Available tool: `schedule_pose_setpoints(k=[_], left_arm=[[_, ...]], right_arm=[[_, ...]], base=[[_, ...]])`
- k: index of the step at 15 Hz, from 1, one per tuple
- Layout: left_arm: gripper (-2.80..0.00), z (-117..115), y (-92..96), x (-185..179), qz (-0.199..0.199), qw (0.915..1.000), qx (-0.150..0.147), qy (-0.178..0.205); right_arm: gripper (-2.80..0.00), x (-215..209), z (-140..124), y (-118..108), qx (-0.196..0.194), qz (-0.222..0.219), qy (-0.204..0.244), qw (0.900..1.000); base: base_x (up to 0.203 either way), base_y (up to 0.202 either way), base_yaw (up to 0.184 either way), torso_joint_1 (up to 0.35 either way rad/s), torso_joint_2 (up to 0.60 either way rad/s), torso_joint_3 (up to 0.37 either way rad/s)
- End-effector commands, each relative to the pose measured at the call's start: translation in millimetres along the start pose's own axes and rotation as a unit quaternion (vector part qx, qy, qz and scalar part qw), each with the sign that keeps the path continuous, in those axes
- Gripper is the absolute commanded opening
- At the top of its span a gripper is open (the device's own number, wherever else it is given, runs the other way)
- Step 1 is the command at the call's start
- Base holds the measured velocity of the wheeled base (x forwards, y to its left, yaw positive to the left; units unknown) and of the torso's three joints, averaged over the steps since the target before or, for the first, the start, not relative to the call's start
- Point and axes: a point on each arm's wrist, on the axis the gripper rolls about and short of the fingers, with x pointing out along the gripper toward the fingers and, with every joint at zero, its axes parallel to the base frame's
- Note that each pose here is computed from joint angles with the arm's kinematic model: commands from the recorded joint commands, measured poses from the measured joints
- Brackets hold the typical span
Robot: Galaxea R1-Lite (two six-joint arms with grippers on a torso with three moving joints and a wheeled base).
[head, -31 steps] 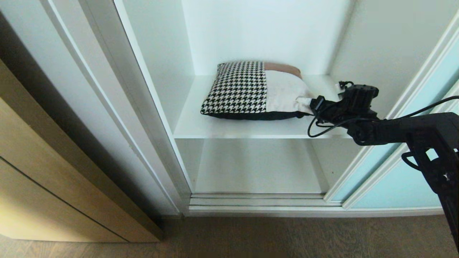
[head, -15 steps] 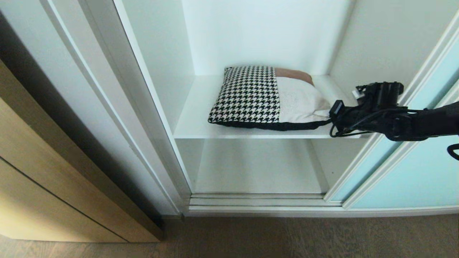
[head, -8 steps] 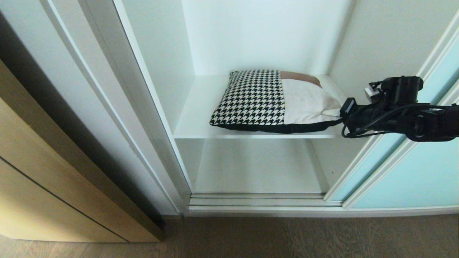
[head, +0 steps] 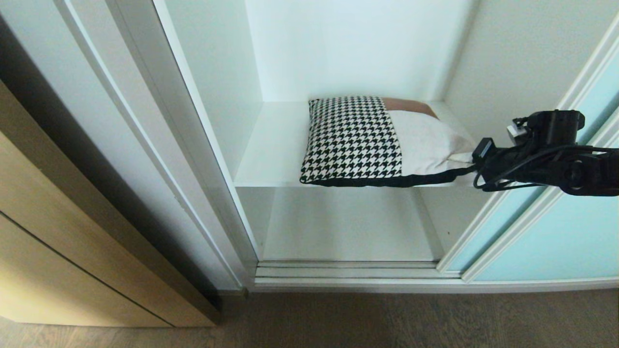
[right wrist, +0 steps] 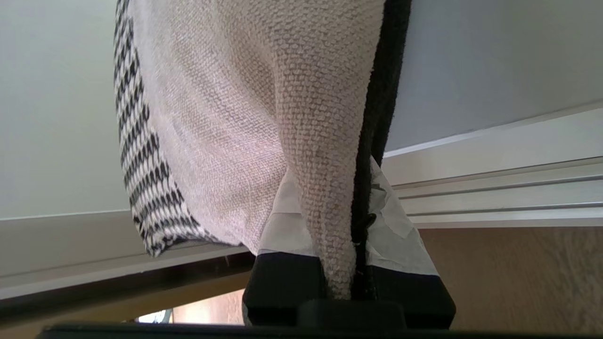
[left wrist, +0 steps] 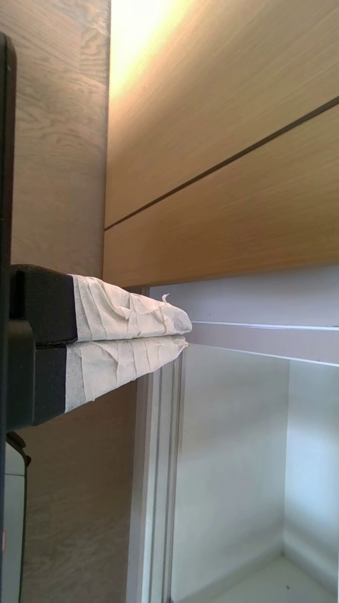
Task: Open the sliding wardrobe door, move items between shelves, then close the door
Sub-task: Place the pillow on the lower shelf
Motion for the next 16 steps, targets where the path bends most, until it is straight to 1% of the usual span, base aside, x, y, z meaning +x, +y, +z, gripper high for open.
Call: schedule_pose_setpoints(k=[1,2,3,4,5,6,7,8,9,11,12,13,15,16], left_arm=[[-2.80,-0.2,0.0,0.1,-0.001,1.0000,0.007,0.002],[-2.80,-0.3,-0.1,0.2,-0.002,0.9999,0.016,0.003],[-2.80,-0.9,-0.2,0.2,-0.004,0.9993,0.037,0.005],[-2.80,-1.3,-0.4,0.1,-0.010,0.9987,0.049,0.007],[-2.80,-1.3,-0.4,0.1,-0.009,0.9988,0.048,0.007],[-2.80,-1.2,-0.4,0.1,-0.009,0.9988,0.048,0.006],[-2.80,-0.9,-0.4,0.1,-0.008,0.9986,0.053,0.004],[-2.80,0.1,-0.4,0.1,-0.009,0.9985,0.054,0.000],[-2.80,2.4,-0.5,0.1,-0.009,0.9983,0.056,-0.012],[-2.80,20.6,-0.5,-4.6,-0.006,0.9967,0.067,-0.046],[-2.80,35.5,-0.5,-8.9,-0.005,0.9960,0.069,-0.057],[-2.80,48.5,-0.6,-13.9,-0.006,0.9959,0.070,-0.056],[-2.80,69.8,-0.7,-18.3,-0.009,0.9970,0.075,-0.018],[-2.80,85.1,-0.7,-15.9,-0.009,0.9965,0.083,-0.007]], right_arm=[[-2.80,3.5,-1.3,-7.5,0.007,-0.005,0.004,1.000],[-2.80,4.4,-5.1,-10.2,0.009,-0.008,0.009,1.000],[-2.80,5.4,-9.8,-13.0,0.014,-0.012,0.016,1.000],[-2.80,5.7,-15.8,-17.9,0.017,-0.019,0.024,0.999],[-2.80,5.4,-21.8,-22.5,0.006,-0.024,0.032,0.999],[-2.80,5.0,-27.9,-27.7,-0.016,-0.028,0.040,0.999],[-2.80,5.9,-30.5,-30.8,-0.025,-0.028,0.045,0.998],[-2.80,9.3,-32.4,-31.6,-0.025,-0.028,0.048,0.998],[-2.80,9.7,-35.1,-26.5,-0.028,-0.023,0.051,0.998],[-2.80,9.6,-33.1,-22.7,-0.030,-0.019,0.048,0.998],[-2.80,10.5,-33.9,-20.6,-0.031,-0.017,0.049,0.998],[-2.80,11.2,-35.6,-20.3,-0.031,-0.017,0.051,0.998],[-2.80,14.8,-40.5,-26.5,-0.022,-0.024,0.059,0.998],[-2.80,16.1,-41.8,-26.6,-0.021,-0.026,0.060,0.998]], base=[[0.000,0.000,0.000,0.000,0.00,0.000],[0.000,0.000,0.000,0.000,0.00,0.000],[0.000,0.000,0.000,0.000,0.00,0.000],[0.000,0.000,0.000,0.000,0.00,0.000],[0.000,0.000,0.000,0.000,0.00,0.000],[0.000,0.000,0.000,0.000,0.00,0.000],[0.000,0.000,0.000,0.000,0.00,0.000],[0.000,0.000,0.000,0.000,0.00,0.000],[0.000,0.000,0.000,0.000,0.00,0.000],[0.000,0.000,0.000,0.000,0.00,0.000],[0.000,0.000,0.000,0.000,0.00,0.000],[0.000,0.000,0.000,0.000,0.00,0.000],[0.000,0.000,0.000,0.000,0.00,0.000],[0.000,0.000,0.000,0.000,0.00,0.000]])
